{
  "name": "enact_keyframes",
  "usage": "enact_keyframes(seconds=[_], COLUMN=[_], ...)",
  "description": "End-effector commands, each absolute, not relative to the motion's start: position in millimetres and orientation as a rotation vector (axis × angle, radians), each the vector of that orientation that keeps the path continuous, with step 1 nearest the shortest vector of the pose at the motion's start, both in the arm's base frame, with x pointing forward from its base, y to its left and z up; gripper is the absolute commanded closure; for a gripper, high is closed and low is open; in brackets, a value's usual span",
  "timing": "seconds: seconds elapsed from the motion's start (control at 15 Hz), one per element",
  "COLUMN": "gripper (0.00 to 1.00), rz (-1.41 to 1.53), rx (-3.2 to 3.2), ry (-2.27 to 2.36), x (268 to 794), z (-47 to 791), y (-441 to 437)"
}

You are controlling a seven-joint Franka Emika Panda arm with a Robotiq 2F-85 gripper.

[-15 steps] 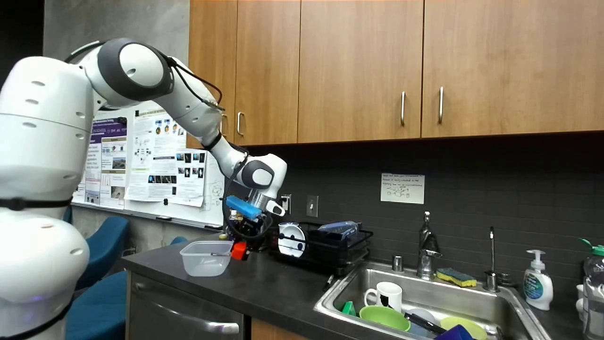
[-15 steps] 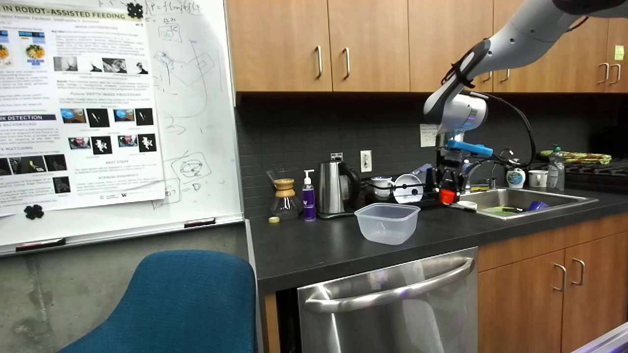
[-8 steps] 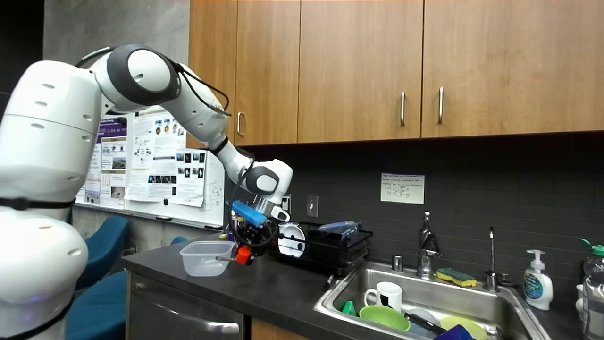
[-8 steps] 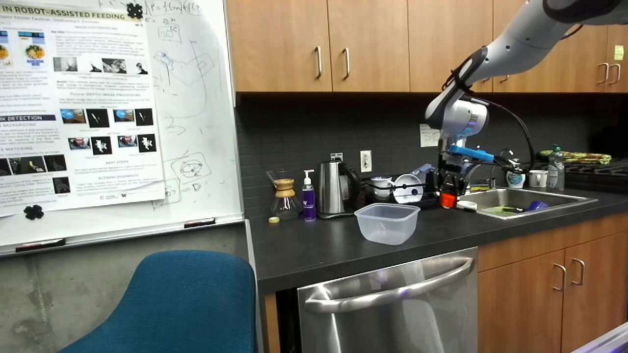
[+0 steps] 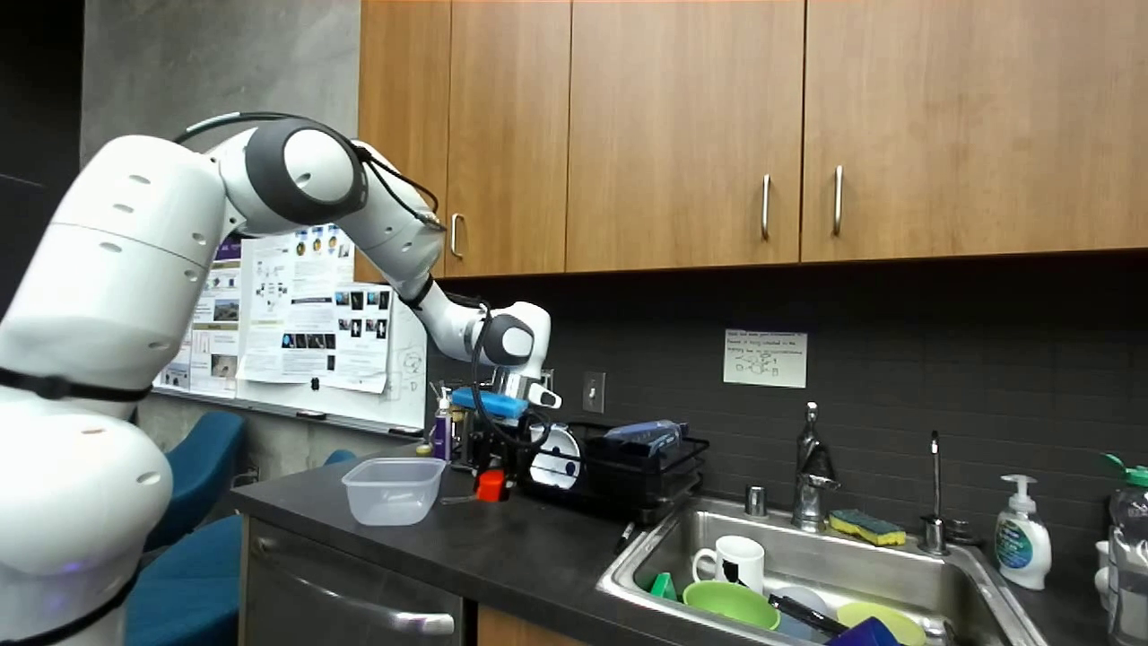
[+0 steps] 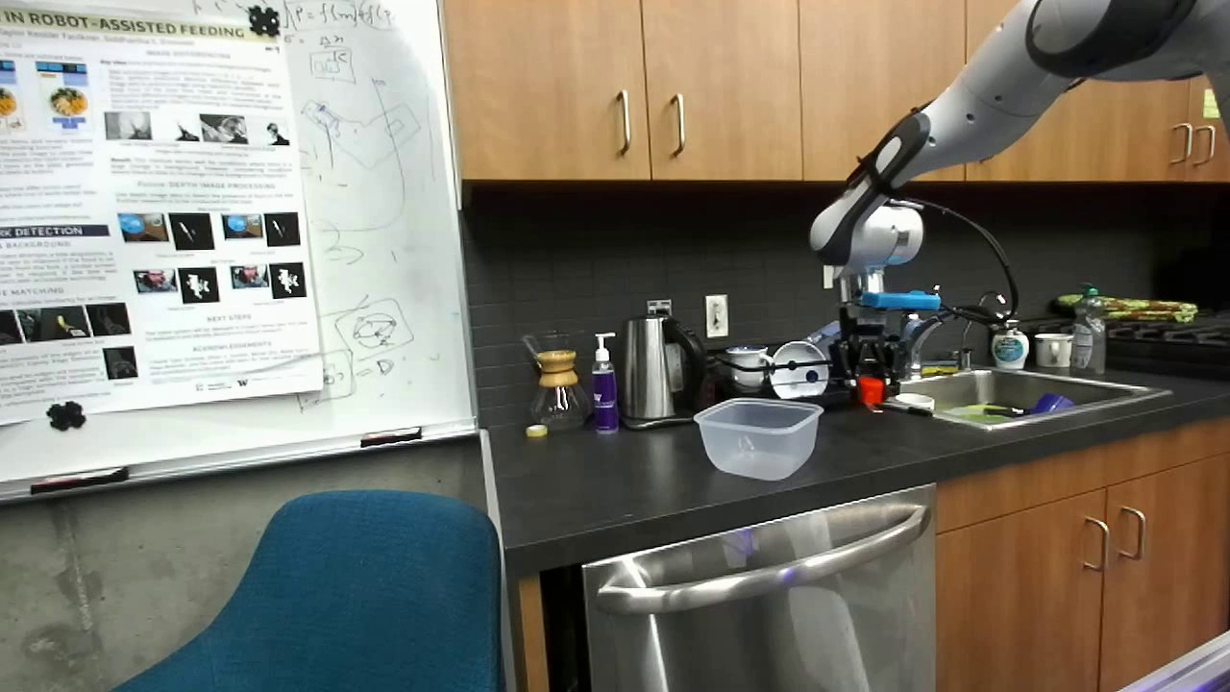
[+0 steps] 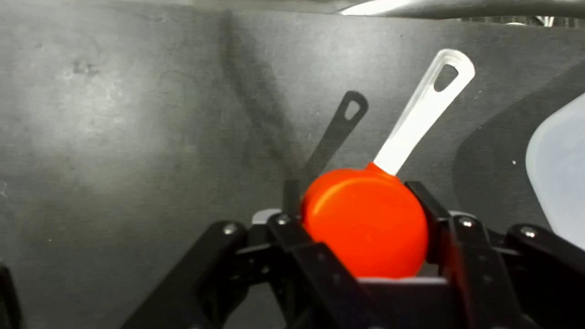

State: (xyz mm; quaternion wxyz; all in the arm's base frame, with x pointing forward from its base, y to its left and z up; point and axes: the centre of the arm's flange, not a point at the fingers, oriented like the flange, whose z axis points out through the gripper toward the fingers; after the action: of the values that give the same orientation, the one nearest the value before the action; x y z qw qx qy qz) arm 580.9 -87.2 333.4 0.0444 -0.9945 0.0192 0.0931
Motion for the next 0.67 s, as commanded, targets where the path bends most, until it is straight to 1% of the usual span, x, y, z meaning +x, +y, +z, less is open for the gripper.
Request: enact_keyframes(seconds=[0.0, 0.6], gripper=[0.68, 0.68], rz=[0.317, 0.326], rx=[-3.111, -3.115], ry=[-0.007, -0.069], x=[610.8, 642.8], z=[326.4, 287.7], y=[-81.1, -73.2])
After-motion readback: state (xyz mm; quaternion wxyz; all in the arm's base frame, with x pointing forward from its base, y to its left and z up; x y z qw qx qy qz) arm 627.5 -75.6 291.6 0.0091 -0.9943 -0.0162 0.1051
